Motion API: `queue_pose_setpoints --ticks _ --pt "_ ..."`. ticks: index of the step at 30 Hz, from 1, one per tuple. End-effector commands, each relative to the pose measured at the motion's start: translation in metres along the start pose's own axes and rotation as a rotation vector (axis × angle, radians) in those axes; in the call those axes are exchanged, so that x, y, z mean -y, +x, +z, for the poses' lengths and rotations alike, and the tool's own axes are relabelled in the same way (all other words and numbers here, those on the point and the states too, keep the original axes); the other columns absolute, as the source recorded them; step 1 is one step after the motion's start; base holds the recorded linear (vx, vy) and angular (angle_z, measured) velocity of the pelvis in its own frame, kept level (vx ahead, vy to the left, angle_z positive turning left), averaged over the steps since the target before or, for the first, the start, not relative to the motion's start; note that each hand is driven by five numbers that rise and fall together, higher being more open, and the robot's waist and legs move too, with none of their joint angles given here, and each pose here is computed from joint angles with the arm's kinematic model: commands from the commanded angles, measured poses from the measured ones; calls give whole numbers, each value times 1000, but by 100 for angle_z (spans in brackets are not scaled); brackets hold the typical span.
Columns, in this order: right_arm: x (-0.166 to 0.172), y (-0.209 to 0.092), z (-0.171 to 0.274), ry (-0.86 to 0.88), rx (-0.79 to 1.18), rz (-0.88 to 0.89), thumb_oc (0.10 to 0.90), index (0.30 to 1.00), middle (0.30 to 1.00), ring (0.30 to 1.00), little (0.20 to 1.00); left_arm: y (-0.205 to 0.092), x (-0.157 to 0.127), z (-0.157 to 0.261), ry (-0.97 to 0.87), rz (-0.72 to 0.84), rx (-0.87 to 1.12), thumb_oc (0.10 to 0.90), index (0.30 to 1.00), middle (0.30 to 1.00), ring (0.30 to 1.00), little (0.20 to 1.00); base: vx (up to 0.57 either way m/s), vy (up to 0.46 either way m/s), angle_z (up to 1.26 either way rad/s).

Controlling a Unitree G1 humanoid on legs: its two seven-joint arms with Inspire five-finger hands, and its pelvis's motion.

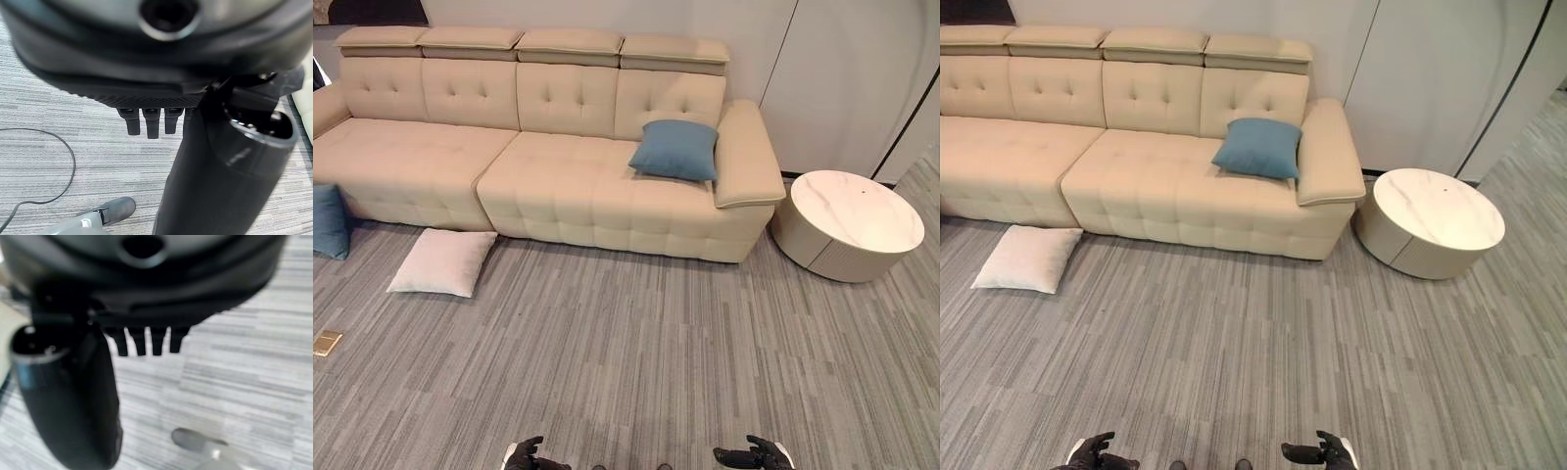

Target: Pick up all the scattered cushions and arrange them neatly on the sofa.

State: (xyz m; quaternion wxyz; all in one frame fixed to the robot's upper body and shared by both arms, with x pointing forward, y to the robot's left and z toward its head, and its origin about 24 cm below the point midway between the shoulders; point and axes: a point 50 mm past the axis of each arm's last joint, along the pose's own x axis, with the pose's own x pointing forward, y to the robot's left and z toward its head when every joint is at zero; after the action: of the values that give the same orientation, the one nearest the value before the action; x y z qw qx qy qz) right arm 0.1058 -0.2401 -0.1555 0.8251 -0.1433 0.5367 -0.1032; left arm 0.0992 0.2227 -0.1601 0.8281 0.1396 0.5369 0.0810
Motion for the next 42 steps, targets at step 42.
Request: queue_pose_setpoints --ticks 42 --pt "7 2 5 -102 15 -44 800 900 900 900 900 7 6 54 139 -24 147 800 900 900 900 900 32 -23 0"
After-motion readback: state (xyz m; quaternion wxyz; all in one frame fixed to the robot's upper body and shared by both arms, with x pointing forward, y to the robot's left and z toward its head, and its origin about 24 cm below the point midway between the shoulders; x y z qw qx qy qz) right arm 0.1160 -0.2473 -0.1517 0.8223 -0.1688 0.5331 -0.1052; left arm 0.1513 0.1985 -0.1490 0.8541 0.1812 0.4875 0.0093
